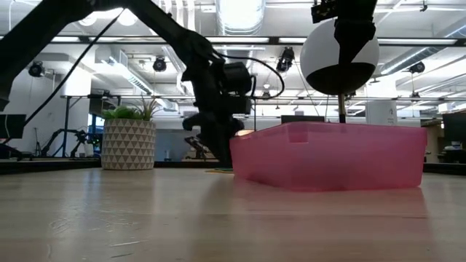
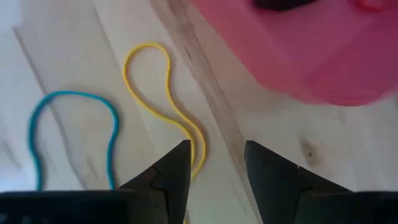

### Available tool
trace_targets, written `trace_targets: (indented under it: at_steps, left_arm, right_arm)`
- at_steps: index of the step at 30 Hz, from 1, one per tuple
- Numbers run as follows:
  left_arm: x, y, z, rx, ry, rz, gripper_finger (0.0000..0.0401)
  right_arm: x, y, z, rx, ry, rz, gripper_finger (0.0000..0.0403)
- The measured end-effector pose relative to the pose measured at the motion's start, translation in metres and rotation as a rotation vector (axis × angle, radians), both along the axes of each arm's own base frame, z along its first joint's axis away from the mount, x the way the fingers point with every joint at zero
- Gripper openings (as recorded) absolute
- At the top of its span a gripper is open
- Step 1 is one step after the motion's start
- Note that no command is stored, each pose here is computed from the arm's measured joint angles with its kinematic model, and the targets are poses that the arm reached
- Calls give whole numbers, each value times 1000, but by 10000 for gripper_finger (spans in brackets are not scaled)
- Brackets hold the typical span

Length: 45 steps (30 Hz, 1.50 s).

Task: Pick and place rubber bands into bin
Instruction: Put the yellow rubber band into the pink bin

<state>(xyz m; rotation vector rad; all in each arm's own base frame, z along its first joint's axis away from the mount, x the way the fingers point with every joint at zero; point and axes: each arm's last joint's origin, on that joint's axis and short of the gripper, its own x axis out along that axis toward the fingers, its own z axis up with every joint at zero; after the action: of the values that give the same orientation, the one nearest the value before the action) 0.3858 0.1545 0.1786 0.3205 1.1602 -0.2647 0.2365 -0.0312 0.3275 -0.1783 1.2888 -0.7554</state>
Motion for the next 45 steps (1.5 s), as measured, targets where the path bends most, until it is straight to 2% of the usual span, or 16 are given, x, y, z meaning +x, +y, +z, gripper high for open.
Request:
trace_targets:
  at_steps: [12, 23, 29, 35, 45]
  left_arm:
    - [4, 6, -18, -20, 18, 57, 134]
    - [1, 13, -14, -41, 32, 95, 134]
    - [-4, 13, -15, 49, 115, 100, 134]
    - [1, 17, -12, 76, 71, 90, 134]
    - [8, 11, -15, 69, 113, 52, 134]
  right_arm:
    - [0, 0, 0, 0, 1, 1, 194]
    - [0, -3, 0, -1, 1, -10, 194]
    - [-1, -8, 0, -1, 2, -31, 194]
    - [-2, -13, 0, -1, 1, -50, 194]
    - [-2, -15, 0, -2, 2, -54, 194]
